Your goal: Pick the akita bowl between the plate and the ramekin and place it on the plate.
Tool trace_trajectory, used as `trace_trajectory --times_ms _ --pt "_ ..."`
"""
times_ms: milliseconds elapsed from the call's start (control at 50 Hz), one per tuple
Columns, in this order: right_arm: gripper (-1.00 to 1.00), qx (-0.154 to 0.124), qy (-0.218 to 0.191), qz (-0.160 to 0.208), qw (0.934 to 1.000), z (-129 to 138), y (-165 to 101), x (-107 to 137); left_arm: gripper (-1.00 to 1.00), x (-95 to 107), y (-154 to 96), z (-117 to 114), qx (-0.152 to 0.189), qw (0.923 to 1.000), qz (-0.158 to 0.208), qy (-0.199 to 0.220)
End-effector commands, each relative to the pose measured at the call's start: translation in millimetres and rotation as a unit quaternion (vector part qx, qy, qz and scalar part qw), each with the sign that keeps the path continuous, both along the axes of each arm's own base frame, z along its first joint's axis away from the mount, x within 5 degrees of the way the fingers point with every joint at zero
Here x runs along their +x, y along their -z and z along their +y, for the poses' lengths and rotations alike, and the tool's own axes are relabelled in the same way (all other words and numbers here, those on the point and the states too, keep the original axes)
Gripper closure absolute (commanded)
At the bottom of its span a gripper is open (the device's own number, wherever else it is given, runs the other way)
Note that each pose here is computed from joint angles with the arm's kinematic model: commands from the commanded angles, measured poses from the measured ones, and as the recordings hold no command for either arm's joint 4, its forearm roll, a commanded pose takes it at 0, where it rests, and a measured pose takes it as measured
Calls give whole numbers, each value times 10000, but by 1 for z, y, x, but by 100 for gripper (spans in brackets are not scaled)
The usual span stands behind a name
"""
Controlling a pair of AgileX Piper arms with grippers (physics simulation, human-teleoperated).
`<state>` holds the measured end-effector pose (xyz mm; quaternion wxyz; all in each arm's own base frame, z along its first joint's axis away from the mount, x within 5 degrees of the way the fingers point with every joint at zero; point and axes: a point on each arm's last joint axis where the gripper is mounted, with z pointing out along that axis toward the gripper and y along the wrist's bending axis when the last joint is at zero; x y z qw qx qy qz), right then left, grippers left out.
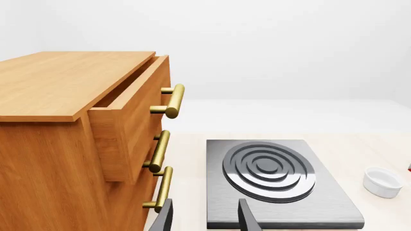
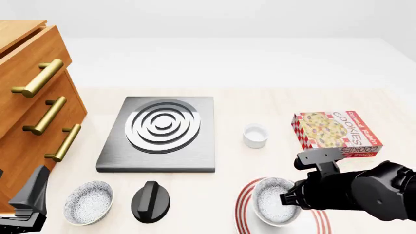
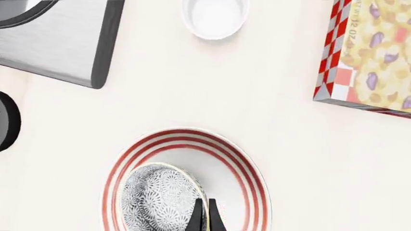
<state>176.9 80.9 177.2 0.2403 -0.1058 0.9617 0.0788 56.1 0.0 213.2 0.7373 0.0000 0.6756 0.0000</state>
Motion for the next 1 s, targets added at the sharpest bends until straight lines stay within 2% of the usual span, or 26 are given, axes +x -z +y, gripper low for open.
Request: trace_trajectory --times_ms 20,140,160,320,380,500,520,580,620,680,700,720,780,840,920,1000 --pt "100 -30 -79 32 10000 3 4 2 -100 0 0 0 0 10000 0 0" --pt "100 -29 -30 16 10000 0 3 3 -100 0 0 0 0 10000 0 0" --pt "-100 -40 -35 14 10000 0 2 3 -100 0 0 0 0 10000 0 0" --pt "-100 -147 -42 -22 9999 -8 -2 4 -100 0 0 0 0 10000 0 0" --pt "-100 -191 -49 -225 9996 -16 -15 3 -100 0 0 0 0 10000 0 0" --pt "-100 -124 42 -352 9993 -17 -29 5 -100 0 0 0 0 10000 0 0" --pt "-100 -123 9 -502 9987 -19 -37 4 -100 0 0 0 0 10000 0 0" --pt "-100 -70 -31 -642 9979 -18 -45 3 -100 0 0 0 0 10000 0 0" --pt "-100 -84 -233 -1038 9943 -19 -65 0 -100 0 0 0 0 10000 0 0" --pt "-100 181 -206 -1376 9901 -14 -86 -4 -100 0 0 0 0 10000 0 0" --pt "-100 181 -206 -1376 9901 -14 -86 -4 -100 0 0 0 0 10000 0 0" --pt "-100 271 -227 -1546 9873 -13 -93 -7 -100 0 0 0 0 10000 0 0" --pt "-100 198 -350 -1742 9839 -16 -100 -10 -100 0 0 0 0 10000 0 0" --pt "-100 305 -197 -1797 9831 -17 -111 -11 -100 0 0 0 0 10000 0 0" --pt "-100 270 -190 -1985 9796 -22 -126 -15 -100 0 0 0 0 10000 0 0" --pt "-100 467 -159 -2349 9708 -24 -151 -25 -100 0 0 0 0 10000 0 0"
